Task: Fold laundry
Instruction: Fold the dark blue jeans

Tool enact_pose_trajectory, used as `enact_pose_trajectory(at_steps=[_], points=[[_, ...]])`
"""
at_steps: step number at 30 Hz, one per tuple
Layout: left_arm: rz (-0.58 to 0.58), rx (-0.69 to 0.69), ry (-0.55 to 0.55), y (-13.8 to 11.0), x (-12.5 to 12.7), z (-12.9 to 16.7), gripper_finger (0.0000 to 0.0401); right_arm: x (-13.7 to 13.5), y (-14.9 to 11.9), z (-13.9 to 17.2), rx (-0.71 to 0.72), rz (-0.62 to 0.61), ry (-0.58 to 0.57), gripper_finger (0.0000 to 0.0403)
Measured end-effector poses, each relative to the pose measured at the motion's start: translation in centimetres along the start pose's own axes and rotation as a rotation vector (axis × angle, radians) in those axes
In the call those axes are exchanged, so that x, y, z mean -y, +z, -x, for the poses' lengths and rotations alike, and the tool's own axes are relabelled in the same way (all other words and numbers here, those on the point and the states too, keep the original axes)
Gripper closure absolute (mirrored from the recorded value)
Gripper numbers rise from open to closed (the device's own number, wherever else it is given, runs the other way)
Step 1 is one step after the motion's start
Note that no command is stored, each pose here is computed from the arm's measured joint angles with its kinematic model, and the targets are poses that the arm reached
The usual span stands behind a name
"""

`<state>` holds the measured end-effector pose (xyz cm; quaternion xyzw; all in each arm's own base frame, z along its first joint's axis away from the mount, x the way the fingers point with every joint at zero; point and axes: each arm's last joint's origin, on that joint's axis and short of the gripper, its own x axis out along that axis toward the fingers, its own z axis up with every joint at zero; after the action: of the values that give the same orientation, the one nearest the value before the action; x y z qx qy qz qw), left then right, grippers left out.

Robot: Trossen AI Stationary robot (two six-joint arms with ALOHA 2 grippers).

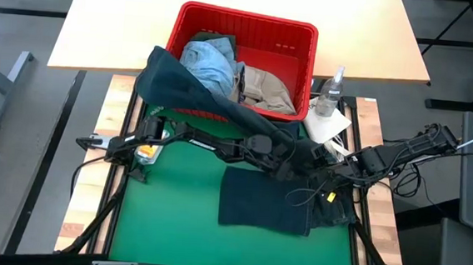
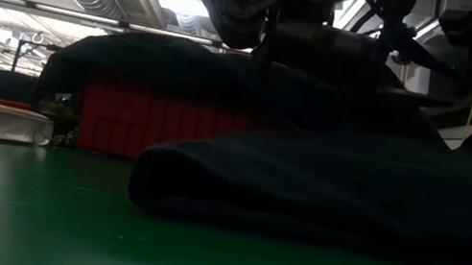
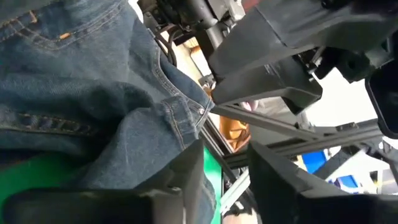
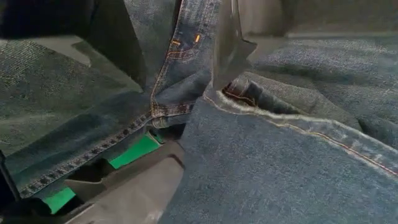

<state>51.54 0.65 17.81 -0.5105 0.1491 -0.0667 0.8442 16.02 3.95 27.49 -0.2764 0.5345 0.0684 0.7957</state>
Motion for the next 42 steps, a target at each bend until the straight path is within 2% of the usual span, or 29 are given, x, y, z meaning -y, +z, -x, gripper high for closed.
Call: enact_pose_trajectory(at_steps=[4,7,12,22,27,32,36,39,42], points=[[-0.051,-0.045,-0.028,0.5,-0.3,0.2,0.0262,0.0,0.0,0.0,0.0,0.0,0.001,0.0217],[-0.123,-0.102,-0.072,1.1,-0.4,0.6,0.0267,0.0,0.0,0.0,0.0,0.0,0.001,0.0217],[-0.114,-0.221,-0.159,2.4,-0.9,1.4,0.0296,0.0,0.0,0.0,0.001,0.0,0.002,0.0217],[-0.09,-0.351,-0.201,2.3,-1.3,1.7,0.0391,0.0,0.0,0.0,0.001,0.0,0.002,0.0217],[-0.066,-0.365,-0.204,2.3,-1.2,1.8,0.0398,0.0,0.0,0.0,0.001,0.0,0.002,0.0217],[-0.034,-0.381,-0.163,2.8,-0.7,2.5,0.04,0.0,0.0,0.0,0.001,0.0,0.004,0.0217],[-0.088,-0.365,-0.094,3.7,1.1,4.0,0.04,0.0,0.0,0.0,0.003,-0.001,0.01,0.0217],[-0.163,-0.352,-0.001,4.0,3.2,5.7,0.04,0.0,0.0,0.0,0.003,-0.001,0.01,0.0217],[-0.231,-0.36,0.142,3.5,4.7,7.3,0.04,0.0,0.0,0.0,0.003,-0.002,0.008,0.0217]])
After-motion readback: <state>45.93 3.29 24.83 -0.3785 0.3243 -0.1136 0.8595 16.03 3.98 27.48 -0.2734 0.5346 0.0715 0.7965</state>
